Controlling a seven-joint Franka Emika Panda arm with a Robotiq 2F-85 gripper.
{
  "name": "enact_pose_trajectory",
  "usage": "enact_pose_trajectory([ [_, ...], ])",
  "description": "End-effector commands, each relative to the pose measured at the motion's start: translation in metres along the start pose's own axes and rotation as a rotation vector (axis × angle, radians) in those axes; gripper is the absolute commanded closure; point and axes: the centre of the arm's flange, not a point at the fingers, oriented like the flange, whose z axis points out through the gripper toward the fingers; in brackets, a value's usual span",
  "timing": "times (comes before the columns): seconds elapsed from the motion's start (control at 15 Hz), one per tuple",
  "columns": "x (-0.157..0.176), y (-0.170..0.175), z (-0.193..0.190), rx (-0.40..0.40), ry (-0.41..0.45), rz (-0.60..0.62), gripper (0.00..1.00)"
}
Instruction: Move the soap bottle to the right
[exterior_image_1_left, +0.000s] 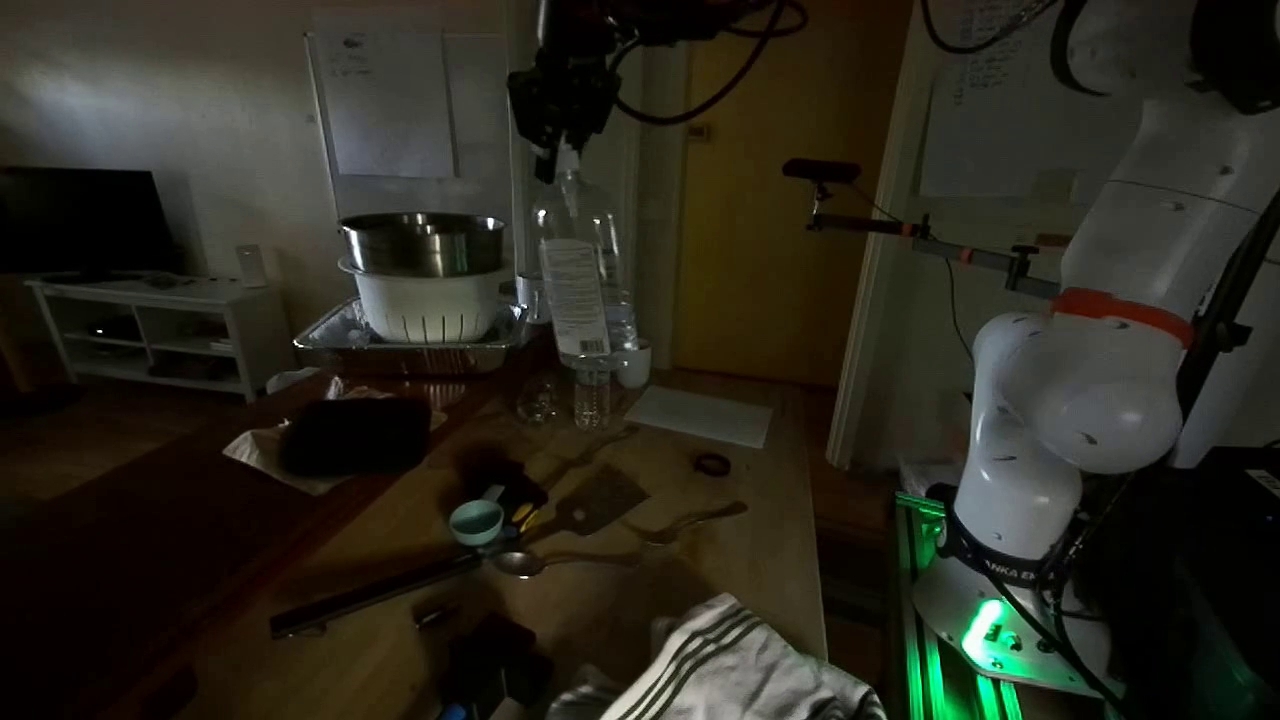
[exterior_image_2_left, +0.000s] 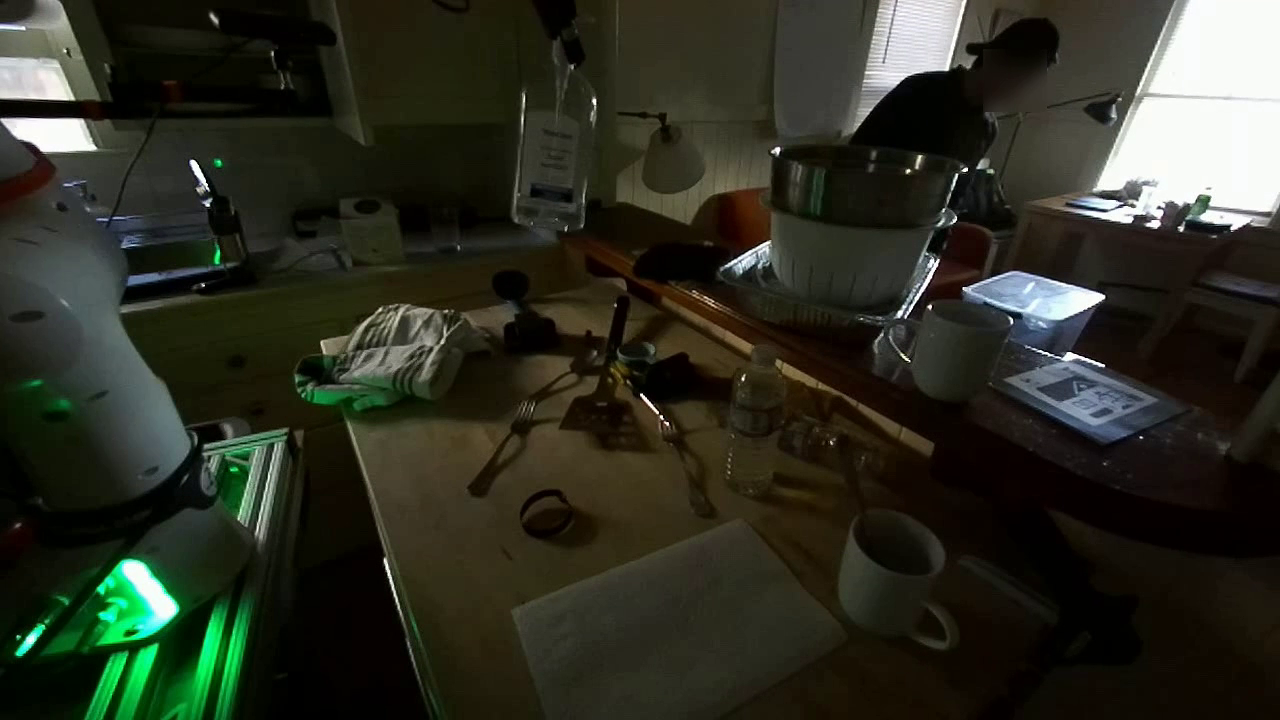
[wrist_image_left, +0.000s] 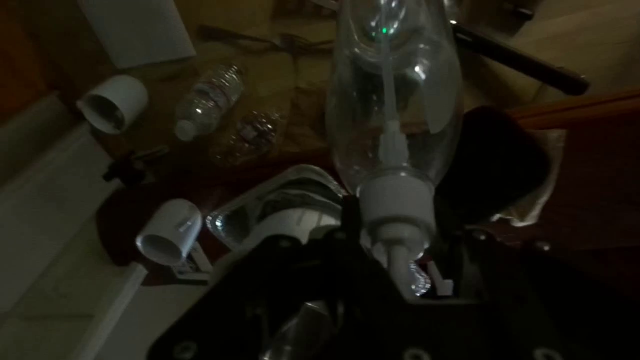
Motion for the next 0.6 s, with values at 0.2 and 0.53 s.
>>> enact_pose_trajectory([
  [0.2,-0.094,0.115,0.038,-0.161,-0.083,0.323,0.89],
  [0.53,-0.100,0.140,0.060,-0.207,-0.125,0.434,0.64],
])
